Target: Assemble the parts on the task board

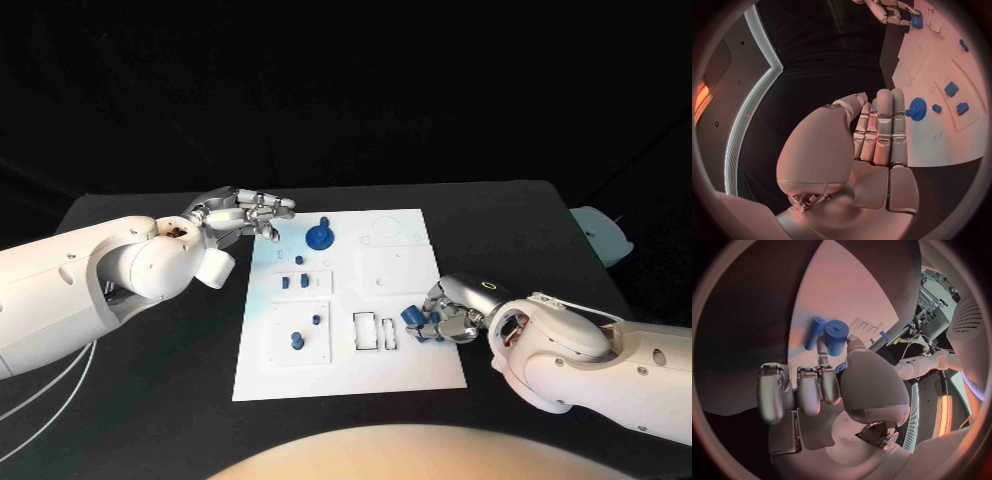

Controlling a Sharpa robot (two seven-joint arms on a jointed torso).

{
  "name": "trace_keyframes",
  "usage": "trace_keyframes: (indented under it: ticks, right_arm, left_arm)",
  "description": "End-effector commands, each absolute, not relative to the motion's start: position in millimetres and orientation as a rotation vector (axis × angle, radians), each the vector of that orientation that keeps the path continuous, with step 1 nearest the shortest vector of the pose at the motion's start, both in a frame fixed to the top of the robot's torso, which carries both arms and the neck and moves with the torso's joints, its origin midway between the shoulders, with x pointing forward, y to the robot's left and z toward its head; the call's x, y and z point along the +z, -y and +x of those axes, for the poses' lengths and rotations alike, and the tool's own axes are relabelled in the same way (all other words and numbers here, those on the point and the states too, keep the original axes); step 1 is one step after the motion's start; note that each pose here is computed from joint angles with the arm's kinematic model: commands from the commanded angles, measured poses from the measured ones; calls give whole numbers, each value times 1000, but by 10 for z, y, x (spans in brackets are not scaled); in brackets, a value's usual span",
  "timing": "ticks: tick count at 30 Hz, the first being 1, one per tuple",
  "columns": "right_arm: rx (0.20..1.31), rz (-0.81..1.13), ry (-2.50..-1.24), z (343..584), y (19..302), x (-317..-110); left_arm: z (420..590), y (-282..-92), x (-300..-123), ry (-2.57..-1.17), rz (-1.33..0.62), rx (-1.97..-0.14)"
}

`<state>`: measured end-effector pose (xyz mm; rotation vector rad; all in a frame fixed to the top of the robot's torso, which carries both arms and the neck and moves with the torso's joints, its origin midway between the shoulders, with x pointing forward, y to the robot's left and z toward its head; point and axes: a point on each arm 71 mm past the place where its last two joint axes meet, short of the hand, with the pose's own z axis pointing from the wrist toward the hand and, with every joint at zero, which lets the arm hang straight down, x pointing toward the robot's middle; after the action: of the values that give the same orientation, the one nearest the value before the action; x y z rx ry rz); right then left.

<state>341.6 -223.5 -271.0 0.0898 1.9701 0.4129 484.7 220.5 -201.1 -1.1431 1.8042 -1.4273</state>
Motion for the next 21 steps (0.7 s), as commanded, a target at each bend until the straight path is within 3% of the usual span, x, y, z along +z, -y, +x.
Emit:
trace_keyframes:
  ticks: [1, 10, 21]
  right_arm:
    - [396, 76, -1991, 3407, 2221, -2763]
    - [408, 117, -2008, 3395, 2178, -2842]
    - [430, 191, -1940, 3384, 2192, -2780]
  left_arm:
    - [4837, -2181, -2001, -1812, -1130, -1448]
    - [4831, -2192, -2000, -1815, -1131, -1447]
    - [4827, -2198, -2000, -1818, -1132, -1446]
